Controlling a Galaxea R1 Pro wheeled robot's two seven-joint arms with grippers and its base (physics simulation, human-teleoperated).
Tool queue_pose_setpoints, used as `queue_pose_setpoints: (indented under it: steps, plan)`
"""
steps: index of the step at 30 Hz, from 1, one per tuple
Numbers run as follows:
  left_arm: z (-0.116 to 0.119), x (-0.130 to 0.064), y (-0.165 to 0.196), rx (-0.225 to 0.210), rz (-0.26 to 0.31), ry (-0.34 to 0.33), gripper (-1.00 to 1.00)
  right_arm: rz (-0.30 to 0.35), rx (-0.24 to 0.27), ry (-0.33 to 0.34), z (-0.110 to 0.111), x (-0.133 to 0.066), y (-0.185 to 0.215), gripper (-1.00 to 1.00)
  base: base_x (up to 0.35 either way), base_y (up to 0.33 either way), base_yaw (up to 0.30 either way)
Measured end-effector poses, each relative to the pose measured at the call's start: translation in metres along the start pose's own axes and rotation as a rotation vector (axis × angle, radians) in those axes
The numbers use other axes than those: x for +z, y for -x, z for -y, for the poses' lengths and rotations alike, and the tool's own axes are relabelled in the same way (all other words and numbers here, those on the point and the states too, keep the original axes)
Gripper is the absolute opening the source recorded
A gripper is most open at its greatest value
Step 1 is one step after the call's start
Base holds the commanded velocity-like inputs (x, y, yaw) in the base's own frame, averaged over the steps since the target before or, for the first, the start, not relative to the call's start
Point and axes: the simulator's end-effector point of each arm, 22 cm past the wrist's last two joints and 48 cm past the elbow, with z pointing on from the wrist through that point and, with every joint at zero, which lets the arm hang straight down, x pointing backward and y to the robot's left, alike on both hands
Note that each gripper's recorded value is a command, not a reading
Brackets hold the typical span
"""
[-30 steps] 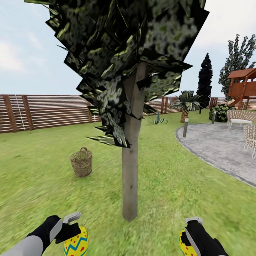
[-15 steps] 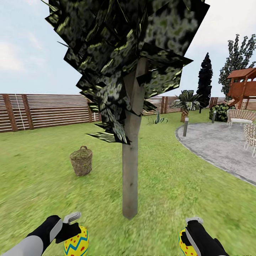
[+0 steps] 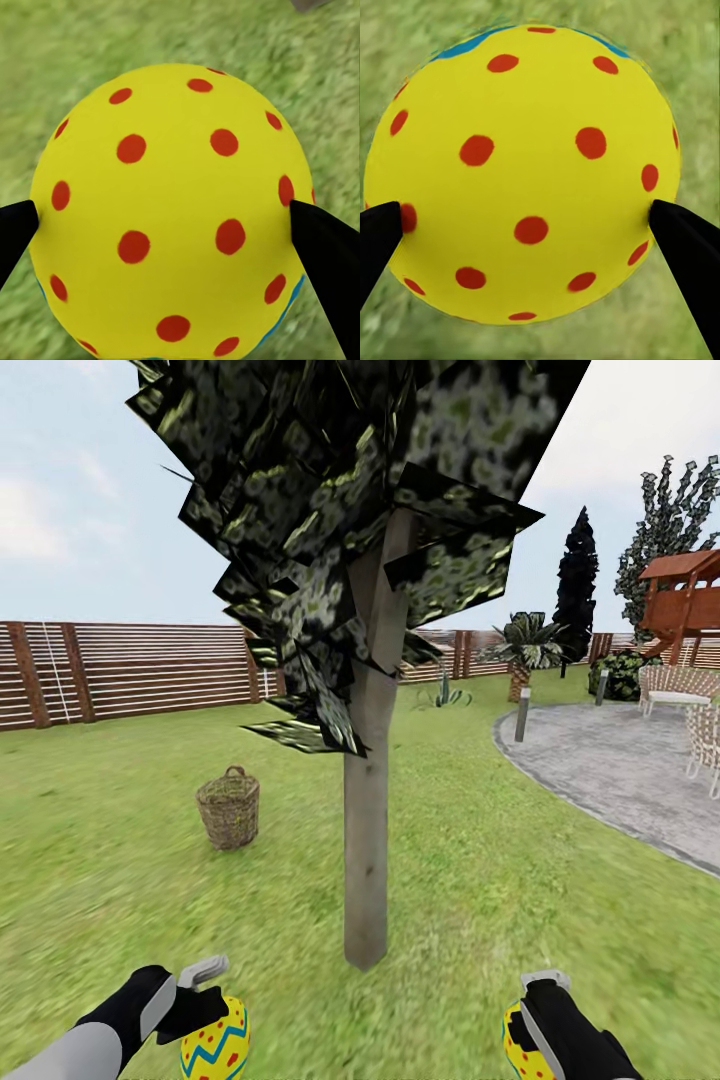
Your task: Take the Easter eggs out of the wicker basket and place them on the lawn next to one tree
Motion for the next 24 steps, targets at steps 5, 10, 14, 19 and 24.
queue_pose_setpoints:
  steps: [5, 10, 14, 19, 24]
  plan:
    - [-0.001, 0.009, -0.006, 0.0, -0.001, -0.002, -1.0, 0.002, -0.004, 0.003, -0.006, 0.008, -0.005, -1.0, 0.0, 0.0, 0.0]
    - [-0.005, 0.017, -0.011, 0.0, 0.0, 0.0, -1.0, 0.002, -0.006, 0.003, -0.01, 0.016, -0.011, -1.0, 0.0, 0.0, 0.0]
    - [-0.007, 0.024, -0.015, 0.0, 0.0, -0.001, -1.0, 0.002, -0.006, 0.003, -0.012, 0.022, -0.015, -1.0, 0.0, 0.0, 0.0]
    - [-0.01, 0.032, -0.021, 0.0, 0.0, -0.002, -1.0, 0.003, -0.008, 0.003, -0.016, 0.03, -0.021, -1.0, 0.0, 0.0, 0.0]
    - [-0.013, 0.041, -0.026, 0.0, 0.0, -0.002, -1.0, 0.004, -0.01, 0.002, -0.019, 0.038, -0.026, -1.0, 0.0, 0.0, 0.0]
